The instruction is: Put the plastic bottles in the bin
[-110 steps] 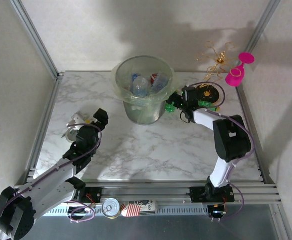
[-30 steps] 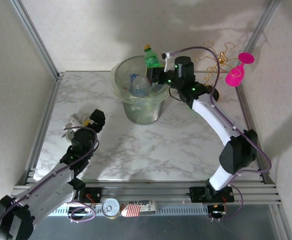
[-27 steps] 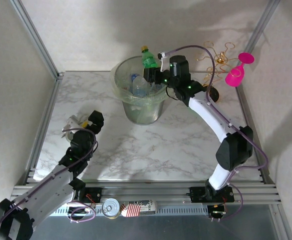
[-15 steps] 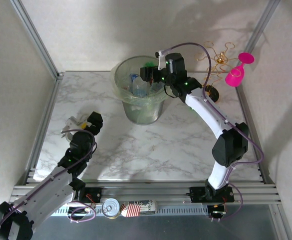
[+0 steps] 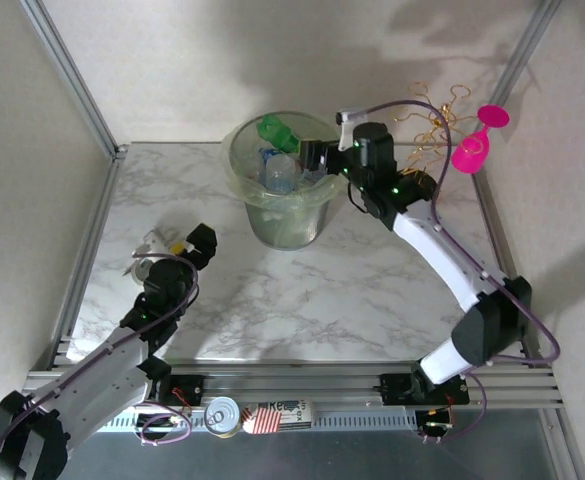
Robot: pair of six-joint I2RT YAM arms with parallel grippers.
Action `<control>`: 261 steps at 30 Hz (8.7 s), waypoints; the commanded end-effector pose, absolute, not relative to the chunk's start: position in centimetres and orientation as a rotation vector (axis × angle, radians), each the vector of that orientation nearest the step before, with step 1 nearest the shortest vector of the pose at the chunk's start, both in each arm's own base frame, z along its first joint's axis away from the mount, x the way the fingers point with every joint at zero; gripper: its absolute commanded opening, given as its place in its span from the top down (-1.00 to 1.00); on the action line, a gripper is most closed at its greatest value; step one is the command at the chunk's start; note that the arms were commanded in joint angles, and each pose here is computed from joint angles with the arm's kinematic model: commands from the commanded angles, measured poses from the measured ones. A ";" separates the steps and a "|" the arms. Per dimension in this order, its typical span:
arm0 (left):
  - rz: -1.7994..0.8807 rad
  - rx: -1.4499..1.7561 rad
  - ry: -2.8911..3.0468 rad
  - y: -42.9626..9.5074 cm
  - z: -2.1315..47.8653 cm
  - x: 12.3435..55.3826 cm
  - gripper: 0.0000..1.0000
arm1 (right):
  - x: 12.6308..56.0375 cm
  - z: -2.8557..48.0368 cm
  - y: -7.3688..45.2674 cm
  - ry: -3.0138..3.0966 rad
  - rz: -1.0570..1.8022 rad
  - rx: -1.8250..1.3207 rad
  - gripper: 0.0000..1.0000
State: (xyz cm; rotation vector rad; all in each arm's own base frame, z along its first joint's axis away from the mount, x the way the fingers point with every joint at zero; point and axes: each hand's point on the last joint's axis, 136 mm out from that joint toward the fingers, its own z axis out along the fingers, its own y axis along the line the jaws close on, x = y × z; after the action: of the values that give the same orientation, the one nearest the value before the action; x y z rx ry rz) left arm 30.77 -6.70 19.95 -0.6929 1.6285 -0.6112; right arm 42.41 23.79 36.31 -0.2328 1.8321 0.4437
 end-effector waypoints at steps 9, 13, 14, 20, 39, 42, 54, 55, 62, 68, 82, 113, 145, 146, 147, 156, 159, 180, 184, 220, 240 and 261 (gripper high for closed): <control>-0.740 -0.549 1.595 -10.5 24.0 32.7 -0.99 | 39.7 30.2 13.5 1.912 0.252 0.058 -0.98; -0.714 -0.568 1.576 -10.2 24.5 33.0 -0.99 | 38.7 26.3 10.0 1.966 0.236 0.182 -0.97; -0.708 -0.579 1.565 -10.0 24.7 33.1 -0.99 | 38.6 25.1 9.1 1.985 0.230 0.218 -0.98; -0.681 -0.599 1.546 -9.5 25.3 33.4 -0.99 | 39.2 19.9 5.2 2.091 0.183 0.304 -0.97; -0.662 -0.603 1.568 -9.4 24.9 33.3 -0.99 | 49.1 14.7 1.7 2.153 0.145 -0.019 -0.98; -0.657 -0.607 1.568 -9.3 24.7 33.2 -0.99 | 50.3 13.4 1.7 2.164 0.130 -0.042 -0.98; -0.649 -0.613 1.576 -9.1 24.0 33.1 -0.99 | 51.2 9.2 3.2 2.266 0.233 -0.110 -0.98; -0.655 -0.615 1.574 -9.2 24.0 33.1 -0.99 | 50.9 9.0 3.4 2.277 0.245 -0.110 -0.97; -0.665 -0.608 1.576 -9.4 23.9 33.2 -0.99 | 49.2 7.2 3.8 2.351 0.295 -0.071 -0.98; -0.654 -0.608 1.567 -9.0 24.1 32.8 -0.99 | 48.0 6.5 3.7 2.388 0.316 0.006 -0.98; -0.655 -0.624 1.557 -8.6 23.9 32.4 -0.99 | 43.6 4.8 4.2 2.511 0.322 0.113 -0.98; -0.586 -0.693 1.542 -6.4 23.1 31.6 -0.99 | 39.8 3.8 7.7 2.636 0.108 0.042 -0.19; -0.589 -0.724 1.630 -5.2 20.4 32.5 -0.99 | 45.2 41.3 25.8 1.766 0.758 -0.349 0.07; -0.586 -0.722 1.632 -5.2 20.5 32.4 -0.99 | 45.8 41.4 26.6 1.765 0.752 -0.360 0.07; -0.586 -0.722 1.629 -5.1 20.6 32.3 -0.99 | 46.3 41.3 27.1 1.770 0.744 -0.366 0.07; -0.568 -0.734 1.620 -4.4 20.9 31.6 -0.99 | 49.9 37.4 30.6 1.885 0.632 -0.391 0.05; -0.571 -0.736 1.613 -4.4 21.1 31.6 -0.99 | 50.1 36.3 31.3 1.906 0.618 -0.400 0.00; -0.580 -0.740 1.607 -4.4 21.4 31.8 -0.99 | 48.8 39.7 29.4 1.829 0.528 -0.348 -0.90; -0.552 -0.734 1.602 -4.1 21.8 31.9 -0.99 | 47.5 41.1 27.1 1.785 0.461 -0.303 -0.98; 0.295 -0.705 1.635 4.2 18.4 34.6 -0.99 | 41.2 13.9 -0.3 1.828 -0.197 0.151 -0.98; 0.381 -0.383 1.612 1.7 14.6 36.7 -0.99 | 36.6 12.9 -2.6 1.644 -0.118 0.224 -0.98; 0.174 -0.399 1.562 3.2 13.8 35.2 -0.99 | 36.5 12.9 -2.6 1.645 -0.118 0.225 -0.97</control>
State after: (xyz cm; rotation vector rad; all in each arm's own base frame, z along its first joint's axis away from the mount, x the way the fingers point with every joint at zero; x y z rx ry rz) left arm 34.59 3.90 13.14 -0.4030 1.5858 0.2277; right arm 36.47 -2.41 11.98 0.2074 1.6866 -0.1286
